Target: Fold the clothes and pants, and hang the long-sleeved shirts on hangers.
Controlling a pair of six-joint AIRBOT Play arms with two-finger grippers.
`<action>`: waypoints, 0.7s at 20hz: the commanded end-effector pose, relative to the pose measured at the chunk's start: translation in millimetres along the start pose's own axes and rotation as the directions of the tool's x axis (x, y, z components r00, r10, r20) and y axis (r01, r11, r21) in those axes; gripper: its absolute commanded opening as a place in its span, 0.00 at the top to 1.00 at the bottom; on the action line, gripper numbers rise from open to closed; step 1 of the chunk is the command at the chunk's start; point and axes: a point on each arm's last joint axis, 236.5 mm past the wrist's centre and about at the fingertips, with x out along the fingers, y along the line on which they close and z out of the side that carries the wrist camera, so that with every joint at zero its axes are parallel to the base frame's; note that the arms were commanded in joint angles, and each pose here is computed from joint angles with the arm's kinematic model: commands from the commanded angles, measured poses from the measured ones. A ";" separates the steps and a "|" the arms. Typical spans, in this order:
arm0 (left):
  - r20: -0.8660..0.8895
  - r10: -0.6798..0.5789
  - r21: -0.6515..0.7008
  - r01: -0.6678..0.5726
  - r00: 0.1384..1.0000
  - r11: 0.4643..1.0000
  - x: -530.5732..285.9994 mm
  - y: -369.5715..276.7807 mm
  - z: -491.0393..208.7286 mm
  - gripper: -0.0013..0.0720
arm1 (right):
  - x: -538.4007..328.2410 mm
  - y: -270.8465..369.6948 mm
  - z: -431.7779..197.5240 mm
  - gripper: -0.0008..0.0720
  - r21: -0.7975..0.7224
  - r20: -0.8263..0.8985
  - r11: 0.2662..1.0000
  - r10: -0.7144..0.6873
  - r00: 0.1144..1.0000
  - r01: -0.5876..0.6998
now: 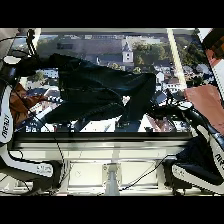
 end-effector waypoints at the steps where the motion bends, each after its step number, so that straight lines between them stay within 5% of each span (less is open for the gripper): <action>1: 0.000 0.001 -0.001 -0.001 1.000 1.000 -0.1 0.9 -0.1 0.90 | -4.4 -8.1 22.5 0.46 0.021 0.078 0.999 -0.032 0.996 0.030; 14: 0.001 0.003 -0.002 -0.003 1.000 1.000 -0.6 2.3 0.0 0.90 | -27.0 -45.6 38.4 0.46 0.060 0.092 0.994 -0.097 0.991 0.092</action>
